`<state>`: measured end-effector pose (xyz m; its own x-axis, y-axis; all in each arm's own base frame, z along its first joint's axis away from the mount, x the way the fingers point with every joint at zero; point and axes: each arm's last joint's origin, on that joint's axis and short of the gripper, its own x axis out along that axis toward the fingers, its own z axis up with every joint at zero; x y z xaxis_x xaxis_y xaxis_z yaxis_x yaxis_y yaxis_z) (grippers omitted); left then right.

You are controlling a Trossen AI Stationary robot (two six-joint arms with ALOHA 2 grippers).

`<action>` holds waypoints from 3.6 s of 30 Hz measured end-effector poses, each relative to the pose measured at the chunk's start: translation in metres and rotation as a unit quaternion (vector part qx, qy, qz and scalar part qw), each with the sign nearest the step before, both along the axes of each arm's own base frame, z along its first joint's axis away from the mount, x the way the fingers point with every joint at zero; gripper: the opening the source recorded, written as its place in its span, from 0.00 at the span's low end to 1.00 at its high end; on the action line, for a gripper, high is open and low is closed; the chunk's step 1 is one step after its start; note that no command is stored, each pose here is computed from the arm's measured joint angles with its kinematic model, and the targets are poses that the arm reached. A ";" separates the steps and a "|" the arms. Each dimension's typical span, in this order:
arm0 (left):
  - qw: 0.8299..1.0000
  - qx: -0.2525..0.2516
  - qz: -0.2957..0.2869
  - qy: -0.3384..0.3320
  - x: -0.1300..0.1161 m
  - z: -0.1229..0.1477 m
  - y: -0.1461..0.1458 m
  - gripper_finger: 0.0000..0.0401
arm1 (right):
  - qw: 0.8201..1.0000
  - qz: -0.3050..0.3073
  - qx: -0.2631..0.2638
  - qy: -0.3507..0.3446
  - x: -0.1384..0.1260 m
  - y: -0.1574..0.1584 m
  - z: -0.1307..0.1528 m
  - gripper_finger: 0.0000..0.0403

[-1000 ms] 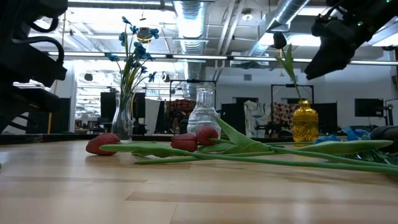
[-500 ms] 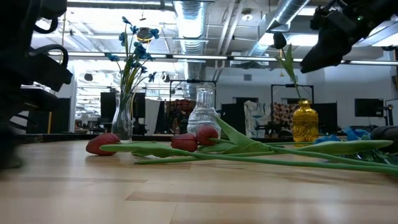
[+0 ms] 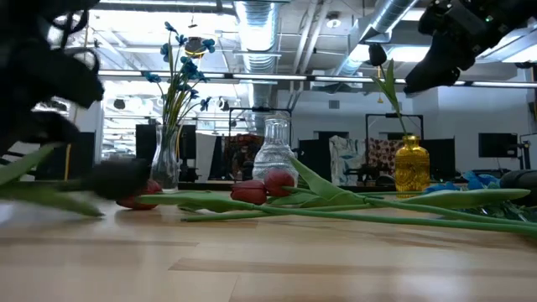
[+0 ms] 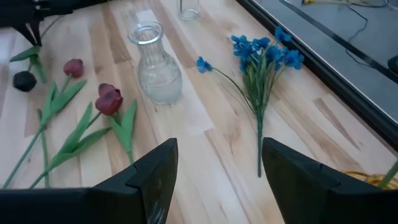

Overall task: Sort flowers into vase by color
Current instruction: Put the left black flower into the yellow vase

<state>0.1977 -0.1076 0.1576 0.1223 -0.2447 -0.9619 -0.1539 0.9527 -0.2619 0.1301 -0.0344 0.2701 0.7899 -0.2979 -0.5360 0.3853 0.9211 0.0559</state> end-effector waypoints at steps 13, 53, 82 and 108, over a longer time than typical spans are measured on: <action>0.963 -0.029 0.122 -0.238 0.012 0.062 0.032 0.00 | 0.996 0.037 -0.017 -0.081 0.010 0.008 0.014 0.65; 0.758 0.177 0.198 -0.596 0.061 0.122 0.089 0.00 | 0.924 0.145 -0.055 -0.349 0.163 0.028 -0.011 0.65; 0.763 0.175 0.179 -0.596 0.061 0.121 0.088 0.00 | 0.920 0.179 -0.047 -0.346 0.239 0.028 0.000 0.49; 0.768 0.138 0.188 -0.597 0.061 0.121 0.087 0.31 | 0.951 0.184 -0.053 -0.244 0.210 0.024 0.020 0.13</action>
<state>0.2587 -0.0207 0.2785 0.9691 0.2160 -0.1194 -0.2384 0.9444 -0.2266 0.3405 -0.0109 0.2904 0.9981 0.0147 -0.0605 -0.0119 0.9989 0.0456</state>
